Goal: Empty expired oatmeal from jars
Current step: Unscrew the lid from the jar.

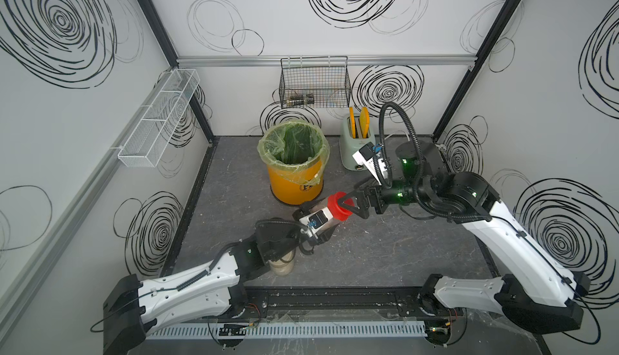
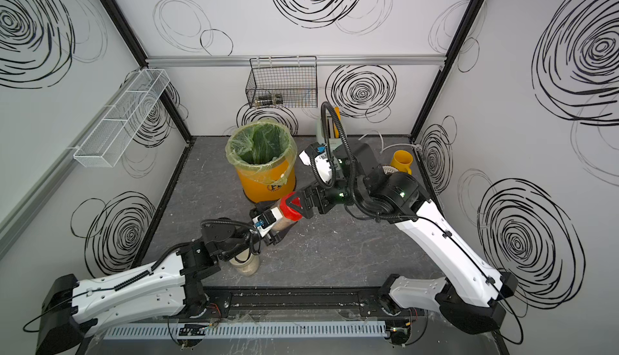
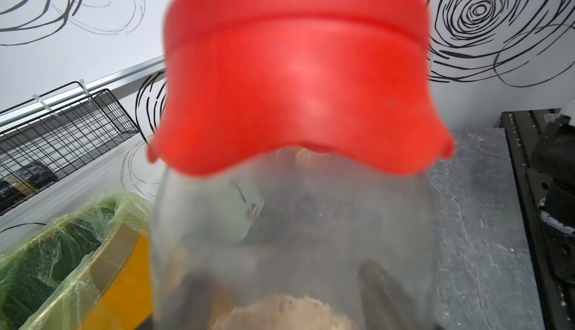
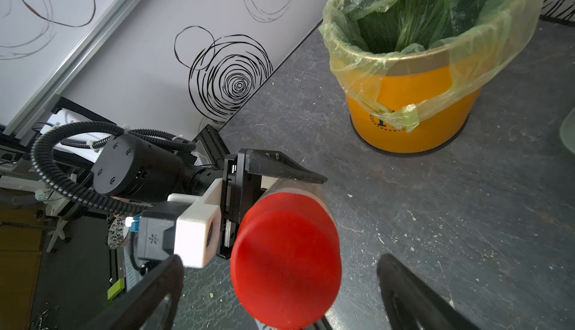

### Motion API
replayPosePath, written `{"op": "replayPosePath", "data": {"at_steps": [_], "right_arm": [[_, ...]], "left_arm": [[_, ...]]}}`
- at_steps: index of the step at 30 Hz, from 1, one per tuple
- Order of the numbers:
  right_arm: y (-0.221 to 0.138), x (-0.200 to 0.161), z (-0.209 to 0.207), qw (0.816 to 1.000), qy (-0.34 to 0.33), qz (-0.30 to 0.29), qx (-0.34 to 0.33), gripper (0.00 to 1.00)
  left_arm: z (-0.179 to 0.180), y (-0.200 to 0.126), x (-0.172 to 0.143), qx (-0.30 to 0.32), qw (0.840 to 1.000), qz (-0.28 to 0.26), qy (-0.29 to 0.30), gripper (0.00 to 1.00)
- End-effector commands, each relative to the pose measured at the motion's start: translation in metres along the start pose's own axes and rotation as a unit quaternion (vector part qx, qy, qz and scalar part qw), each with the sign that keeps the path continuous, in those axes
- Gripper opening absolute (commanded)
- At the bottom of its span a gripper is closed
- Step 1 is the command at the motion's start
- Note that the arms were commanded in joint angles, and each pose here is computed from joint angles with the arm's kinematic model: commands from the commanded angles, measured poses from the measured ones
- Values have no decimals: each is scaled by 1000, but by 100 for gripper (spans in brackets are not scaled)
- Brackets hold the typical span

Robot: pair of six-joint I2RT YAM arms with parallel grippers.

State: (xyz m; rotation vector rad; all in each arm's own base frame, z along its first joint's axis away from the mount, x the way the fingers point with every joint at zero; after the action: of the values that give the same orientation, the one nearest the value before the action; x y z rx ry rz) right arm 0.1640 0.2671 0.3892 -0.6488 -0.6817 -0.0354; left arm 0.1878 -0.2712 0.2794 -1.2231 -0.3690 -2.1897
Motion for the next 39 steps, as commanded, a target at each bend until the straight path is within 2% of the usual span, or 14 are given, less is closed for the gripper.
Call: {"op": "replayPosePath", "data": {"at_steps": [1,6,12,18,21,25,31,35,39], "right_arm": [[10,-12,-3,999,9,26,-20,98],[25,-26,-2,998,0,57,-22,98],[27,-28,-1,998,-5,59,-14,82],[31,-30,-3,998,-11,65,-14,74],[32,-31,-2,997,-20,68,-9,67],[30,-30,6,996,-43,70,29,51],[24,-43,25,979,-147,97,107,47],[13,-46,29,959,-238,79,134,43],[2,-45,32,942,-297,48,148,41]], "left_arm": [[23,-2,35,41,998,-53,3,74],[23,-3,34,42,998,-52,4,74],[23,-4,35,42,998,-55,1,74],[24,-8,39,39,997,-64,-5,74],[23,-10,40,36,997,-66,-8,74],[22,-12,40,29,997,-68,-12,74],[13,-15,47,-10,996,-84,-27,73],[8,-18,52,-32,994,-98,-41,72],[2,-21,53,-55,992,-104,-50,71]]}}
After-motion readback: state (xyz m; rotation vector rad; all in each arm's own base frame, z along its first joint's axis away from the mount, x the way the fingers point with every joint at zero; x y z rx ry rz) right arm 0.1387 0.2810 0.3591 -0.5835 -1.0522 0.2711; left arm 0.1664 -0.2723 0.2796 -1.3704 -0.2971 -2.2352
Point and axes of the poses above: each gripper's point midway between its finger pads, its own y axis out along the fingers, its own z axis along the line the jaws close on, x = y × z, the point moved 2 cm from there along -y, back along the fingers, and after that the axes turned 12 degrees about y, right-handed, at the moved point
